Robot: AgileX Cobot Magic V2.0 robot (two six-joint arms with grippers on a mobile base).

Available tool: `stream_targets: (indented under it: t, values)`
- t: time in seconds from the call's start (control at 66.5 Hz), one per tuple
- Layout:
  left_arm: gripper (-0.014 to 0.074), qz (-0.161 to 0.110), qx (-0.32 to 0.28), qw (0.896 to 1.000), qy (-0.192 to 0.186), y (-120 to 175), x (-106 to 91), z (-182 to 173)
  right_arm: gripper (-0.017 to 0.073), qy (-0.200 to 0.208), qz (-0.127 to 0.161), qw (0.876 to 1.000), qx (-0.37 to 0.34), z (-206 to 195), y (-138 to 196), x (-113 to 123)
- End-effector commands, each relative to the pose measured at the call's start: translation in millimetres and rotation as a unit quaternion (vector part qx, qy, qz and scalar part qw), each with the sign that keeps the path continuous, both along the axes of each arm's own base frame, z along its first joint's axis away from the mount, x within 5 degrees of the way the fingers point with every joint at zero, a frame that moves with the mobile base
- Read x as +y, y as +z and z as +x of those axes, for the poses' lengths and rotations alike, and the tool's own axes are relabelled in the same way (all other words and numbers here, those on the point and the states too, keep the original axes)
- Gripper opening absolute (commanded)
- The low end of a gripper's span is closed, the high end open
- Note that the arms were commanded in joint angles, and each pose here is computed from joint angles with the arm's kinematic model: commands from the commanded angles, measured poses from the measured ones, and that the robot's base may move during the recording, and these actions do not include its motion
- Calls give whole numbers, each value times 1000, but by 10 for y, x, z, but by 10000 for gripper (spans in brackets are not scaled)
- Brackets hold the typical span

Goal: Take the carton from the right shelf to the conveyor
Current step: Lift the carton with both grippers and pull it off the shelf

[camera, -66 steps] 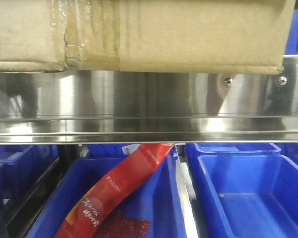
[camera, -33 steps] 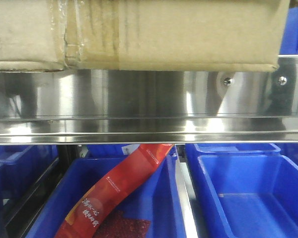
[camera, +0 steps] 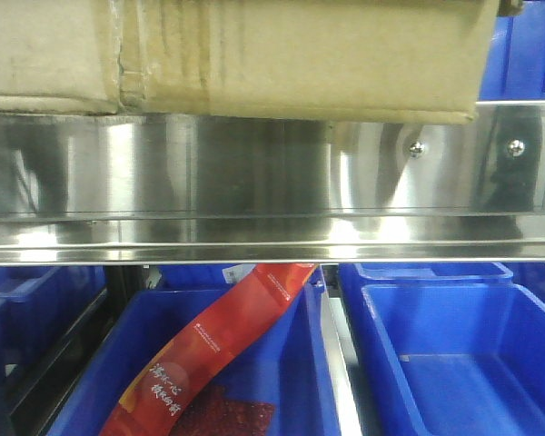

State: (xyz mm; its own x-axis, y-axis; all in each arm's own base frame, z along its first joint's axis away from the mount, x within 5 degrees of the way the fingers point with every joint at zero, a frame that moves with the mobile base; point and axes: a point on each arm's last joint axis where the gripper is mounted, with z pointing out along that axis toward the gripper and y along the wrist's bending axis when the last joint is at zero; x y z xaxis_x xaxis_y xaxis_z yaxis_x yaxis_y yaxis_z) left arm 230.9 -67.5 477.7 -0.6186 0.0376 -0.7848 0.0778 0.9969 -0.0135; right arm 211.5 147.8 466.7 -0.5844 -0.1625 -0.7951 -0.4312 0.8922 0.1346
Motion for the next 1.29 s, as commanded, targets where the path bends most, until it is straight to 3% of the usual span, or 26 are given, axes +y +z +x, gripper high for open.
stream_targets:
  t: [0.0, 0.346, 1.279]
  values:
    - [-9, -29, -41, 999, -18, 86, -57, 7, -67, 21, 29, 999, -30, -22, 83, 47]
    - [-9, -40, -83, 995, -27, 154, -80, 45, -67, 21, 29, 999, -30, -22, 83, 47]
    - [-9, -40, -83, 995, -27, 154, -80, 45, -67, 21, 29, 999, -30, -18, 83, 49]
